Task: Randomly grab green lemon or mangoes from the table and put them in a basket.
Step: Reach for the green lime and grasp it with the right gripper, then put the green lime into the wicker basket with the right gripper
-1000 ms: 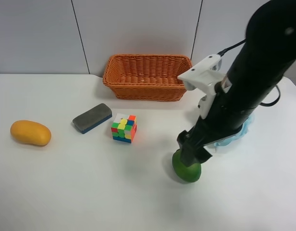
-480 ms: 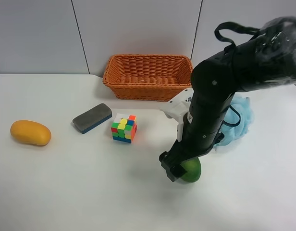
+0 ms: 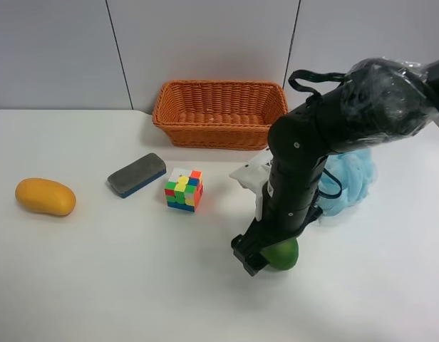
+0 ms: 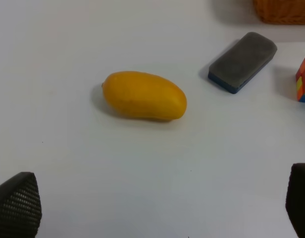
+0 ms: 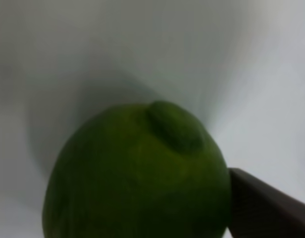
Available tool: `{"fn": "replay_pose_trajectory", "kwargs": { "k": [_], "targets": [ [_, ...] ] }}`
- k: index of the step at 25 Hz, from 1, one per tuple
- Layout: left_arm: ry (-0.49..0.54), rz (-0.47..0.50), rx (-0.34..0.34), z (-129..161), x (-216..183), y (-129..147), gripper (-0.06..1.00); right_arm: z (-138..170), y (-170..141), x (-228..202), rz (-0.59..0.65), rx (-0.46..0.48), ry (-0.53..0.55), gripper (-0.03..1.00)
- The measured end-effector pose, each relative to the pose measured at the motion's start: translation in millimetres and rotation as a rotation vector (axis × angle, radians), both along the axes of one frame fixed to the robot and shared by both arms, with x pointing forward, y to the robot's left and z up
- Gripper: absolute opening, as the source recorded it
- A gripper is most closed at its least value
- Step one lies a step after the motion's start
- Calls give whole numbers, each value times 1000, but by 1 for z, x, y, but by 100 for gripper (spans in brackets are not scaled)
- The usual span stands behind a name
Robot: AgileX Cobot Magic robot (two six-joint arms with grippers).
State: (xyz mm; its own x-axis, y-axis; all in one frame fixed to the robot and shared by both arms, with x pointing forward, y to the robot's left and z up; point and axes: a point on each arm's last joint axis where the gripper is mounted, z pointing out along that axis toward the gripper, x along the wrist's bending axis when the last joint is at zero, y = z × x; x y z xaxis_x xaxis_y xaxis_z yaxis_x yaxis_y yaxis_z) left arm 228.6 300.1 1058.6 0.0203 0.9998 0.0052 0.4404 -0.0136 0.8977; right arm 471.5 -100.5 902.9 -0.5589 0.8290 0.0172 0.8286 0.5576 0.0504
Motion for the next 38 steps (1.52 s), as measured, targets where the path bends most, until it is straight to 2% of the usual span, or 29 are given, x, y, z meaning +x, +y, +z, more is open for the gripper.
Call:
{"fn": "replay_pose_trajectory", "kwargs": {
  "k": [14, 16, 20, 33, 38],
  "targets": [
    [0, 0, 0, 0, 0, 0, 99, -4, 0, 3, -60, -6, -21, 99],
    [0, 0, 0, 0, 0, 0, 99, -4, 0, 3, -61, -7, -21, 94],
    [0, 0, 0, 0, 0, 0, 99, -4, 0, 3, -62, -8, -19, 66],
    [0, 0, 0, 0, 0, 0, 99, -3, -1, 2, -62, -12, -15, 65],
    [0, 0, 0, 0, 0, 0, 99, 22, -2, 1, -64, -4, -24, 65]
  ]
}}
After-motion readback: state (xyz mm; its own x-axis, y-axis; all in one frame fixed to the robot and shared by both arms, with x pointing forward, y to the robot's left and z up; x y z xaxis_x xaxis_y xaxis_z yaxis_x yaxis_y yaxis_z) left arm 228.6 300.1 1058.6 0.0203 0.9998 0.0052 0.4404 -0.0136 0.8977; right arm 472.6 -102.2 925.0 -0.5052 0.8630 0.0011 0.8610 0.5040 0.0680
